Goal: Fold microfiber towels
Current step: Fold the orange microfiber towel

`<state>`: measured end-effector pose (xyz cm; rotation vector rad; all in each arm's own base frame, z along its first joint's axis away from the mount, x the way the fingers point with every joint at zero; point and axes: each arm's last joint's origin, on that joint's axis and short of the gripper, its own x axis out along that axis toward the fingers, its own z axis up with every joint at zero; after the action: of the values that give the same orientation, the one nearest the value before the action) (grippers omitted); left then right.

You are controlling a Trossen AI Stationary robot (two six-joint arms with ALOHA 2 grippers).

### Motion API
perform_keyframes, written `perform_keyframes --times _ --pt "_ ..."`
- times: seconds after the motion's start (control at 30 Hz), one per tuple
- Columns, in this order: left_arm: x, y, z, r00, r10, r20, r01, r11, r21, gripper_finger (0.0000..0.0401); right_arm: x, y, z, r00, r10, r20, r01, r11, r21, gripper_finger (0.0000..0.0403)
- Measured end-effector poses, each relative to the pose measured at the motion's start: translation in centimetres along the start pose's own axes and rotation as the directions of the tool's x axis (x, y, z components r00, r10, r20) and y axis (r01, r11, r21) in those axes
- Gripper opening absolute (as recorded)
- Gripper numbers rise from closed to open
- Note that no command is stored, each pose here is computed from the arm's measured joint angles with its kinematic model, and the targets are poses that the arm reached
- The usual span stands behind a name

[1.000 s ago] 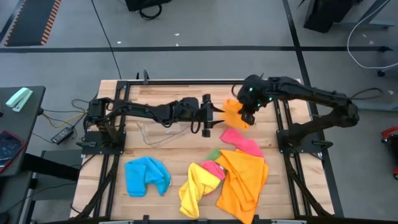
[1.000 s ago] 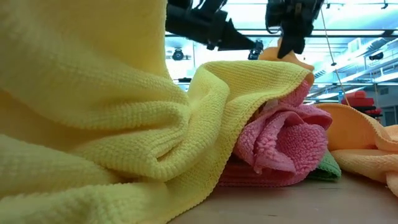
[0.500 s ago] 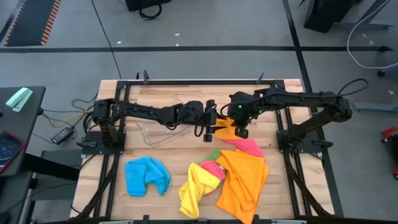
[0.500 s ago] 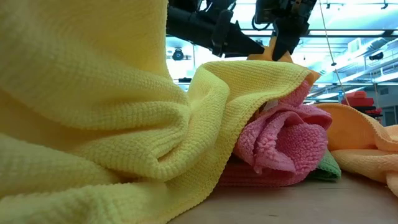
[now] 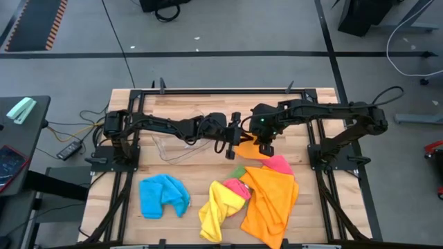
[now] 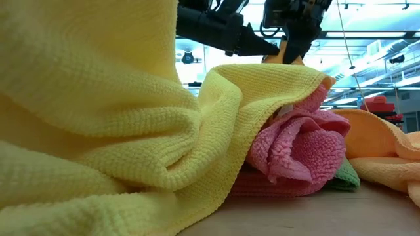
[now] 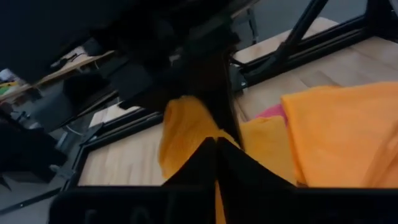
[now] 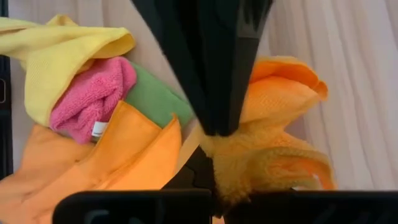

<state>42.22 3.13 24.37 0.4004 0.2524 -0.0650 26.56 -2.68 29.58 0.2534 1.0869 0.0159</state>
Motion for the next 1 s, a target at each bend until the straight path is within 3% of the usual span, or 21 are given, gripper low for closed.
perform_keyframes --times 0.27,0.5,0.63,0.73,0.83,1.0 --pt "-0.6 0.6 0.6 1.000 0.017 0.016 -0.016 1.000 -0.017 0.0076 0.0 -0.1 -0.6 0.998 -0.001 -0.058 0.002 1.000 0.003 0.0010" --pt "-1.3 0.5 1.3 1.000 -0.002 0.000 0.002 0.997 -0.079 0.0125 -2.0 -2.3 -1.0 0.964 -0.215 -0.158 0.227 0.972 0.062 0.0010" --pt "-1.4 -0.7 -0.6 0.982 -0.087 -0.169 0.067 0.990 -0.121 0.0123 -4.3 -3.8 -0.3 0.939 -0.314 -0.137 0.331 0.935 0.125 0.0010" --pt "-1.3 -1.8 -2.5 0.968 -0.117 -0.222 0.086 0.986 -0.144 0.0109 -5.3 -5.2 0.1 0.934 -0.345 -0.096 0.356 0.923 0.149 0.0010" --pt "-1.4 -2.4 -3.1 0.984 -0.094 -0.154 0.072 0.987 -0.141 0.0091 -5.5 -7.0 0.6 0.929 -0.368 -0.034 0.368 0.913 0.174 0.0010" --pt "-1.9 -3.4 -4.6 0.994 -0.089 -0.058 0.079 0.984 -0.157 0.0059 -3.9 -10.0 2.2 0.944 -0.322 0.067 0.299 0.926 0.231 0.0010"
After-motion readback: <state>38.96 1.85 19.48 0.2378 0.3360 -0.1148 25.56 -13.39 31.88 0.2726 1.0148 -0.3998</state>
